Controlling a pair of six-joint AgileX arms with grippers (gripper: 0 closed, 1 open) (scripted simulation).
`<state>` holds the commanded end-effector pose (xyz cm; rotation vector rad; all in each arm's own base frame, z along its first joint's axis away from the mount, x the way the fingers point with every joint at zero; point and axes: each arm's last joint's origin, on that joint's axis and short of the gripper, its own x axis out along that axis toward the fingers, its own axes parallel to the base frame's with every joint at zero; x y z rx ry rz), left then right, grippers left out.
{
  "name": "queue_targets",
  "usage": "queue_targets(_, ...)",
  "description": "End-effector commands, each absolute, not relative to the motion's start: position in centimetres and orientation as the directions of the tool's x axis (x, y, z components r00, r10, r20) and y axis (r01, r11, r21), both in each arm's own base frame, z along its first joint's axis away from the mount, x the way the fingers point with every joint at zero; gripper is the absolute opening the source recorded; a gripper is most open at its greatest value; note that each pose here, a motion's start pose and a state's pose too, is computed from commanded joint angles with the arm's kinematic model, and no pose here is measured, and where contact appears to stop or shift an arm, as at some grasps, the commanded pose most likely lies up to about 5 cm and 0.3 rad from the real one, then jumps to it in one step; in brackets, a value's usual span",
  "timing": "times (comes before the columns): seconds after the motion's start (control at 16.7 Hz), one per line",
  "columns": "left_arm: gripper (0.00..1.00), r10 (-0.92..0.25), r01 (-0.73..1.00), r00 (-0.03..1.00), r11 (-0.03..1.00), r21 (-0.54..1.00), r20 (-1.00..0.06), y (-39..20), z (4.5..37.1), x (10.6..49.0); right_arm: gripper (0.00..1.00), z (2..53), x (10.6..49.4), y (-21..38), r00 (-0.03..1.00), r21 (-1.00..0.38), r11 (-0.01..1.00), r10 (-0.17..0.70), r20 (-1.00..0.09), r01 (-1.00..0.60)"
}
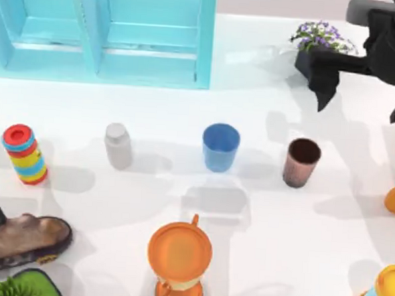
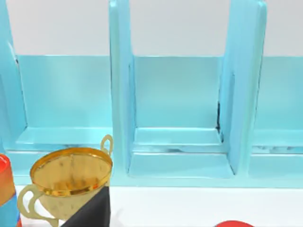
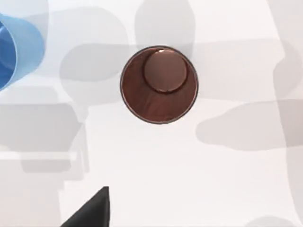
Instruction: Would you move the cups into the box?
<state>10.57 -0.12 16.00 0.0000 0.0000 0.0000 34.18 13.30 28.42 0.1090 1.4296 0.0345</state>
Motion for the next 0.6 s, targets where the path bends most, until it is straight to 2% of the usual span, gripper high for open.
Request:
queue_targets(0.24,1.0,0.0,0.0,1.0,1.0,0.0,0.0,-0.1,16.0,10.6,1.0,25.7,37.5,15.4,0.024,0.019,1.0,0.019,-1.0,0.018)
queue_targets(0.6,1.0,0.0,0.0,1.0,1.0,0.0,0.0,-0.1,16.0,10.6,1.0,24.9,38.2,15.9,-0.001,0.0,1.0,0.0,-1.0,0.01)
